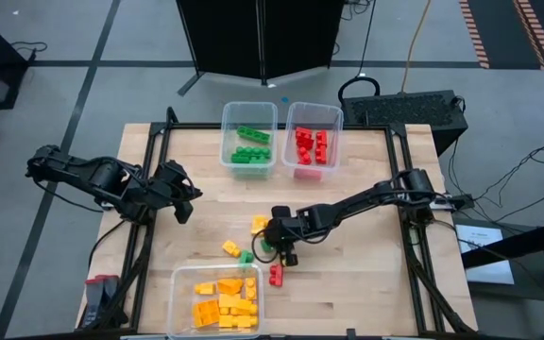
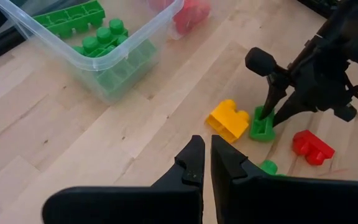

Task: Sort blocks
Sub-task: Put the green game piece into the top left transparent bin

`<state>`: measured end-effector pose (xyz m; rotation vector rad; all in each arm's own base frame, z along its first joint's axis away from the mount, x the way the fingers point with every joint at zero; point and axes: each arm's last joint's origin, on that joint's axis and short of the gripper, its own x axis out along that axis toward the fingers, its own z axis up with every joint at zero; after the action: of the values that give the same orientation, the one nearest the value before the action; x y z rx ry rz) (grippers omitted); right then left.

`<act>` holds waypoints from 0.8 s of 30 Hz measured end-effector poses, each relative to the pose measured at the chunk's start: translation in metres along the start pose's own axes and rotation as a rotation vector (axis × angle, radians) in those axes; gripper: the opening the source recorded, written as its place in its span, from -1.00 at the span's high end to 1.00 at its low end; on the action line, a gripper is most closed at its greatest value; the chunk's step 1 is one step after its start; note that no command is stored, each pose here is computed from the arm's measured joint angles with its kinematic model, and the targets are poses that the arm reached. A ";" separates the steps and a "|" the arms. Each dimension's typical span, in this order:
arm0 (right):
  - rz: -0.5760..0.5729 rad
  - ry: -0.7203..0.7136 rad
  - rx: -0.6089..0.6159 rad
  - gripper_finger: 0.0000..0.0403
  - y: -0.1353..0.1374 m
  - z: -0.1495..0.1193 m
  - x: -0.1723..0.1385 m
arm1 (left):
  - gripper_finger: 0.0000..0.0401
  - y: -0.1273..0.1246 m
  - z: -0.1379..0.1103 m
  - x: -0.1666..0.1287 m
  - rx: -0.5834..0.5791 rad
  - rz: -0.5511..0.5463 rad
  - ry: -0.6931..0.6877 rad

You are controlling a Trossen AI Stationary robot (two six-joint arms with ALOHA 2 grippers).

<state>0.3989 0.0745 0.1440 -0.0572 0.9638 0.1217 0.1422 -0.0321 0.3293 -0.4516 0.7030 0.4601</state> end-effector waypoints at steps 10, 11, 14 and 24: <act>0.003 0.025 0.036 0.98 0.001 0.005 -0.003 | 1.00 0.000 0.000 0.000 0.000 0.000 0.000; 0.007 0.030 0.034 0.98 0.002 0.007 -0.004 | 1.00 0.000 0.000 0.000 0.001 0.000 0.000; 0.010 0.026 0.027 0.99 0.003 0.020 -0.011 | 1.00 0.000 0.000 0.000 0.001 0.000 0.001; 0.002 0.024 -0.147 1.00 0.004 0.083 -0.069 | 1.00 0.000 0.000 0.000 0.004 0.002 0.003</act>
<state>0.4274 0.0817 0.2478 -0.1937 0.9776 0.1944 0.1419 -0.0321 0.3290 -0.4477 0.7069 0.4605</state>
